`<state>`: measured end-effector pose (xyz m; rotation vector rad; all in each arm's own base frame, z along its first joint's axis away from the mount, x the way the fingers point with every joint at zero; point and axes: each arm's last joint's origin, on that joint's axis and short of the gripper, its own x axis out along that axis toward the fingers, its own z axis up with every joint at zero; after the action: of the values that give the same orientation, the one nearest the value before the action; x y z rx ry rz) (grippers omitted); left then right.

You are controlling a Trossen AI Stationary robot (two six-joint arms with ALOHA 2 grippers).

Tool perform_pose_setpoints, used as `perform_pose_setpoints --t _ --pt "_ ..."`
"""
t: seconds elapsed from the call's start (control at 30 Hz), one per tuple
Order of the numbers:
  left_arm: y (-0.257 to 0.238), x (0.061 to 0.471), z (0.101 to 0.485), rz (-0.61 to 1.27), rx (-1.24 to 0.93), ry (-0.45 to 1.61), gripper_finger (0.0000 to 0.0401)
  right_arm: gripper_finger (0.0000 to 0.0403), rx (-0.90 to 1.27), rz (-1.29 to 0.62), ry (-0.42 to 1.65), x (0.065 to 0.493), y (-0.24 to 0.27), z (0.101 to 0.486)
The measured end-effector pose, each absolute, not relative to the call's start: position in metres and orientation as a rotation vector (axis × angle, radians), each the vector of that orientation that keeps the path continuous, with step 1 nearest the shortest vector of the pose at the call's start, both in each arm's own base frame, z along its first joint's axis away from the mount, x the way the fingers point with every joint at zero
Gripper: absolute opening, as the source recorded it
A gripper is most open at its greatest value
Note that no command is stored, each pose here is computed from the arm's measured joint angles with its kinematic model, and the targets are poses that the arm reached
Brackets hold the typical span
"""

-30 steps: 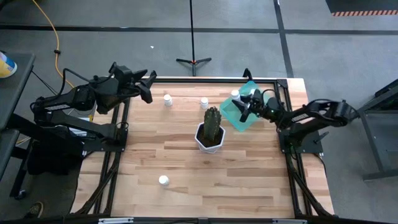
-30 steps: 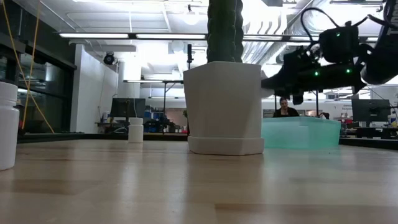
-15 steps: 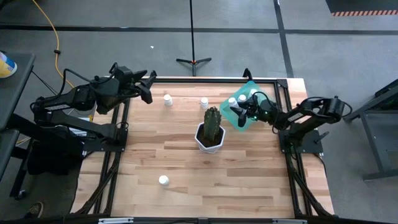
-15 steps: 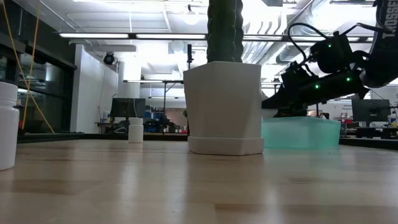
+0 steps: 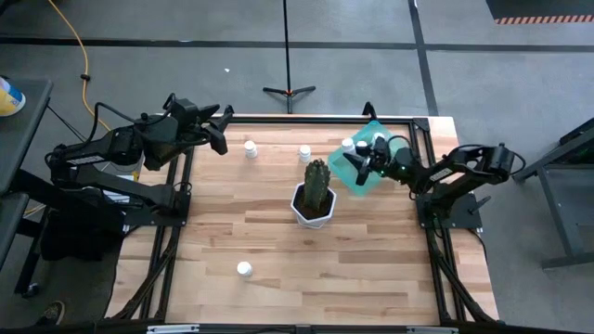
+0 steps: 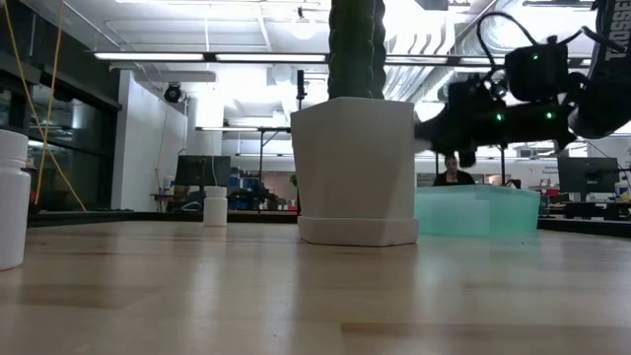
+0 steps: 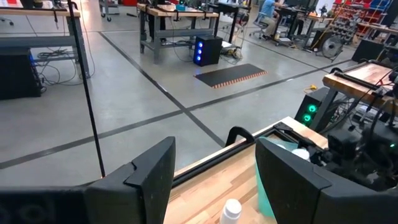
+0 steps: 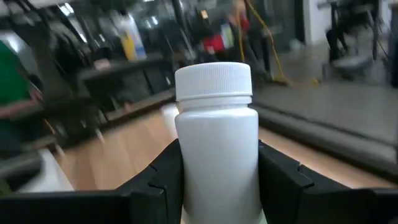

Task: Pick and place pill bottles into a basket
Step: Put the white medicine bottle into the blue bin

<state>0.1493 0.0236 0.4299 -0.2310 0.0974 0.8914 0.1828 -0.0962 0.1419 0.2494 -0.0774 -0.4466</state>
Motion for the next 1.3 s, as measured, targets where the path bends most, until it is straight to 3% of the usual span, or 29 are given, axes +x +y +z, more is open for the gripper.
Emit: perform_pose_setpoints --t 0.27,0.53,1.3 --pt "0.024 0.149 0.429 0.894 -0.229 0.102 0.0254 0.0145 0.229 -0.442 0.104 0.207 -0.100 0.139" --pt "0.024 0.149 0.429 0.894 -0.229 0.102 0.0254 0.0145 0.244 -0.531 0.189 0.200 -0.102 0.125" --pt "0.024 0.149 0.429 0.900 -0.224 0.102 0.0254 0.0145 0.231 -0.446 0.195 0.221 -0.110 0.101"
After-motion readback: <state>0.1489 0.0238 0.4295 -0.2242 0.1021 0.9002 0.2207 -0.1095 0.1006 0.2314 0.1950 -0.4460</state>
